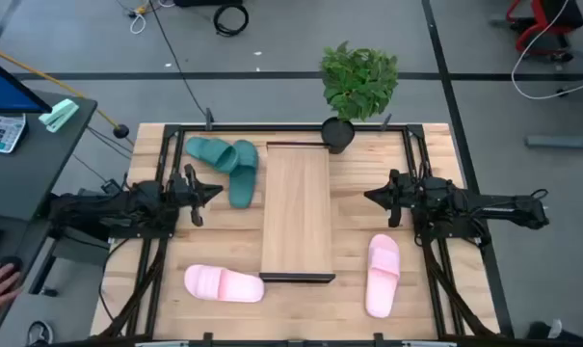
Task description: Pick and place slides into the shelf
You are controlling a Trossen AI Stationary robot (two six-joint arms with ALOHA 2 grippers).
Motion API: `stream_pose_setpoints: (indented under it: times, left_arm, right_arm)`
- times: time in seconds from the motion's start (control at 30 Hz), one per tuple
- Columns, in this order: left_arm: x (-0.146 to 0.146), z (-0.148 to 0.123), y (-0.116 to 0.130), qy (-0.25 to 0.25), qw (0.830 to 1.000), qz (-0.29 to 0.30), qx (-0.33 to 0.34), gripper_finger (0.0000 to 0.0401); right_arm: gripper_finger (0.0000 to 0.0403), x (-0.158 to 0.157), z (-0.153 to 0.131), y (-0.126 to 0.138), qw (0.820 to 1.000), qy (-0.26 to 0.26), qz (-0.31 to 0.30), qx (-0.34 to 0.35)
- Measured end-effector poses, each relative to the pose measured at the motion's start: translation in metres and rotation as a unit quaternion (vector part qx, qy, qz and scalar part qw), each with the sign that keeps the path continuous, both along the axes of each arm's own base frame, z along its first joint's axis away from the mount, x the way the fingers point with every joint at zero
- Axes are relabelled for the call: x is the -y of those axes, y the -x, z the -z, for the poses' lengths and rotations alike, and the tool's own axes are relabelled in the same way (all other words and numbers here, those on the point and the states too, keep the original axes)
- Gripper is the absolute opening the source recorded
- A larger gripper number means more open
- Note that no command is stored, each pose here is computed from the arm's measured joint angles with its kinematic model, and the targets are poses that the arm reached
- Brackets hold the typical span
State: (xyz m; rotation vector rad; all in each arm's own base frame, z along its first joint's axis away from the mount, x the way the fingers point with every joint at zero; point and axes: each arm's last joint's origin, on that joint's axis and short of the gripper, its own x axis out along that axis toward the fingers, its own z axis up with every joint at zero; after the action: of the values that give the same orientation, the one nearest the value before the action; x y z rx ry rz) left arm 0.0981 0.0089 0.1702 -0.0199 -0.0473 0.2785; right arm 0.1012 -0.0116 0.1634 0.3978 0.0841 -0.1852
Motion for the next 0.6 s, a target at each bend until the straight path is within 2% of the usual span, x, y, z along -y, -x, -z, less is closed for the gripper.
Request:
stream_pose_setpoints:
  times: [0.6]
  left_arm:
    - [0.0000,0.0001,0.0000,0.000,1.000,0.000,0.000,0.0034]
  right_arm:
    - [0.0016,0.0000,0.0000,0.0000,1.000,0.000,0.000,0.000]
